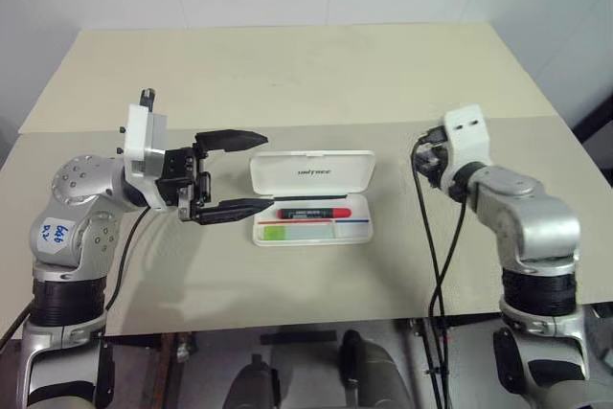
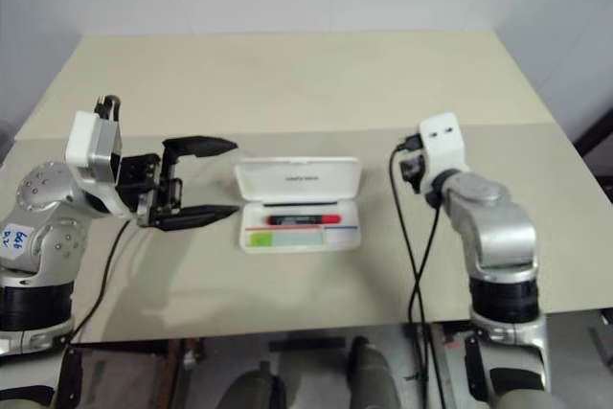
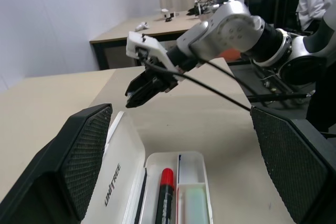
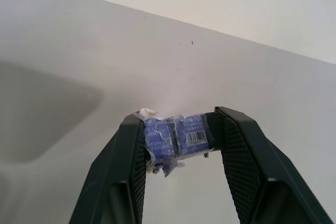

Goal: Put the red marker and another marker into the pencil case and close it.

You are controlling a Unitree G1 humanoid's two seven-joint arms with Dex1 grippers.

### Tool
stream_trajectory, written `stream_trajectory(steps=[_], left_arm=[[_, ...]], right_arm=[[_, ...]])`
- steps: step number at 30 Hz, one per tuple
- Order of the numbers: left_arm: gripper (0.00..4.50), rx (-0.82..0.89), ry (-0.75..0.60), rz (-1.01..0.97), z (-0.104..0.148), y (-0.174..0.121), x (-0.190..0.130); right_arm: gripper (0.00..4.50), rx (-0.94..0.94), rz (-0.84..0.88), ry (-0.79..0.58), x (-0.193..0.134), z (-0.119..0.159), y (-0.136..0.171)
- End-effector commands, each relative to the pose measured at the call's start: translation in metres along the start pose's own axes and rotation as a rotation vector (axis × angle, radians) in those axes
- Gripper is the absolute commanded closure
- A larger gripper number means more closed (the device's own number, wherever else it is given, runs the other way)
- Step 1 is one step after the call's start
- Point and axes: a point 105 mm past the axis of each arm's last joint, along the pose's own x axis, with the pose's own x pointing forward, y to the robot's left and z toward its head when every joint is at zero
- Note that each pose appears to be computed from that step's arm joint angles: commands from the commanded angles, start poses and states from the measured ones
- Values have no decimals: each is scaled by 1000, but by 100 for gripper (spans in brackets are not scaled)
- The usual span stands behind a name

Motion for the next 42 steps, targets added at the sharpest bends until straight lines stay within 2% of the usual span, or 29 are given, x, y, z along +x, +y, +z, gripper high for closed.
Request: stream_trajectory(steps=[1,4,9,12,14,17,23,42], left_arm=[[0,30,-37,-42,9,-3,6],[0,27,-42,-49,8,-2,8],[0,14,-54,-77,7,-3,12],[0,1,-51,-97,4,-6,12],[0,-2,-51,-104,3,-8,12],[0,-5,-54,-116,4,-12,13],[0,-21,-43,-129,5,-26,7],[0,-38,62,-107,10,-40,-22]], right_arm=[[282,-18,167,-14,-36,9,29],[282,-61,286,-1,-60,1,54],[282,-49,342,11,-72,-19,72],[282,-18,372,29,-71,-28,86],[282,-8,332,60,-66,-35,86],[282,18,306,56,-59,-33,90],[282,29,357,27,-58,-27,114],[282,114,318,97,-41,-32,116]])
